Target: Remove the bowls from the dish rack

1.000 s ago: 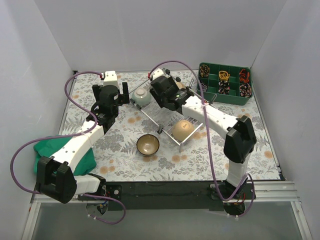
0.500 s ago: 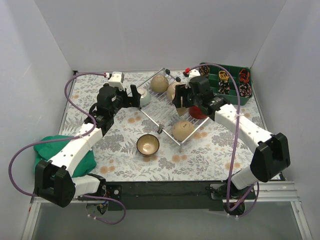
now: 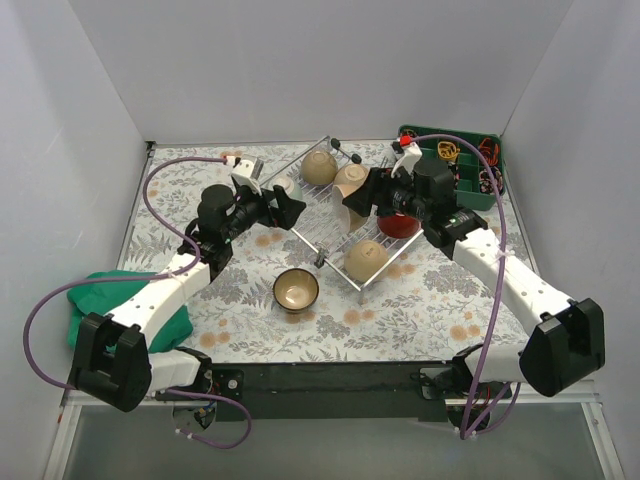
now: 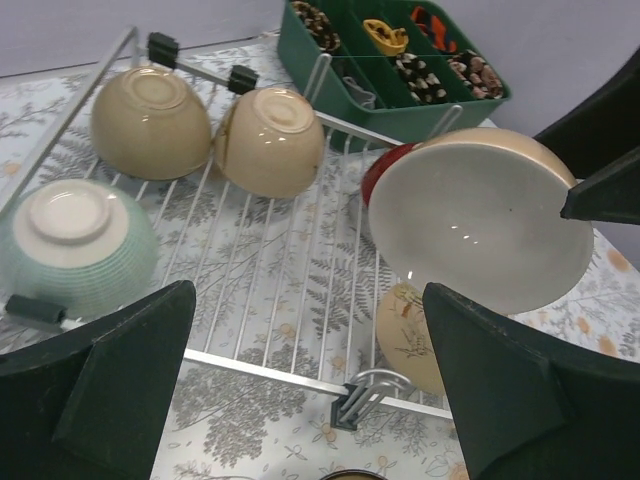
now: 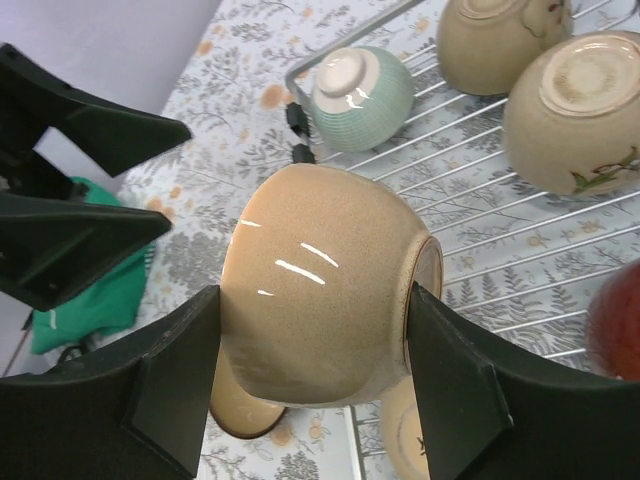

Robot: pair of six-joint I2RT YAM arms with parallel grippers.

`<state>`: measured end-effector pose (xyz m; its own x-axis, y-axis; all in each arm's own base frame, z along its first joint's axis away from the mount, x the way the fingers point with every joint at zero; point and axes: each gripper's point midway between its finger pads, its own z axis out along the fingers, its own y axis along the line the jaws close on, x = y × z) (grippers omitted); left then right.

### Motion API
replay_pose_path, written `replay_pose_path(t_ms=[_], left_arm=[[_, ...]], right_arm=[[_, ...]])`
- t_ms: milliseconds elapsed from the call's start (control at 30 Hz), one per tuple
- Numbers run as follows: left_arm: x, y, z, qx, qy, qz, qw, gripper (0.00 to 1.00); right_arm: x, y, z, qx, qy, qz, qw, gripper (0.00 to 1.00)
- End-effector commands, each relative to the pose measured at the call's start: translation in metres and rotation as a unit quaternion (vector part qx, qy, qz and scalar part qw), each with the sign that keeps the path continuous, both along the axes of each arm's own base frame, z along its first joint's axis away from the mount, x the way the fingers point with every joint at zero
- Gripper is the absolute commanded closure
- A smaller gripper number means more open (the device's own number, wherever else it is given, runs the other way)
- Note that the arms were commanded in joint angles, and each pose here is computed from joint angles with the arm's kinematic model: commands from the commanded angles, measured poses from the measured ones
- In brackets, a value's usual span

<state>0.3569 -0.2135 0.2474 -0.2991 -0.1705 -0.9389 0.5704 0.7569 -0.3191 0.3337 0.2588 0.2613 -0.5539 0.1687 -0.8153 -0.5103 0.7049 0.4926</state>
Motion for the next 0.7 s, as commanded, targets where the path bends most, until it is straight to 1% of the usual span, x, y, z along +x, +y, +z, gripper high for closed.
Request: replay_pose_path(t_ms=[0,167,200,233,333,433,467,567,600,667], left_arm=[[-0.013,-0.030,0.016,-0.035,-0.045,-0.070,0.996,0.02],[-0.028,-0.062,0.006,-0.041,-0.048,-0.120,0.991,0.07],[-0.029,-0.066,0.007,-0.044,-0.052,-0.124,0.990,0.07],[-0.027,-0.070,0.001,-0.044,-0.042,-0.127,0.990,0.08],[-0.028,-0.080,0.001,-0.054,-0.035,-0.136,0.989,0.12],[-0.026,-0.085,0.001,-0.062,-0.031,-0.136,0.988,0.22],[-0.026,-0.087,0.000,-0.067,-0.026,-0.137,0.988,0.28],[-0.026,-0.088,-0.001,-0.073,-0.020,-0.137,0.988,0.39],[-0.028,-0.089,-0.002,-0.074,-0.018,-0.138,0.988,0.50],[-0.029,-0.088,-0.002,-0.077,-0.017,-0.136,0.988,0.62]], right_arm=[[-0.018,0.012,0.072,0.100,-0.078,0.049,0.991,0.93],[-0.031,0.017,0.079,0.131,-0.075,0.079,0.985,0.93],[-0.035,0.019,0.082,0.141,-0.077,0.088,0.983,0.93],[-0.036,0.019,0.079,0.144,-0.072,0.091,0.983,0.93],[-0.043,0.022,0.080,0.159,-0.066,0.107,0.979,0.93],[-0.048,0.024,0.081,0.169,-0.063,0.119,0.976,0.93],[-0.050,0.025,0.078,0.172,-0.059,0.124,0.975,0.93],[-0.054,0.025,0.075,0.178,-0.055,0.130,0.974,0.93],[-0.055,0.025,0.075,0.179,-0.055,0.131,0.974,0.93],[-0.057,0.025,0.074,0.180,-0.056,0.133,0.973,0.93]])
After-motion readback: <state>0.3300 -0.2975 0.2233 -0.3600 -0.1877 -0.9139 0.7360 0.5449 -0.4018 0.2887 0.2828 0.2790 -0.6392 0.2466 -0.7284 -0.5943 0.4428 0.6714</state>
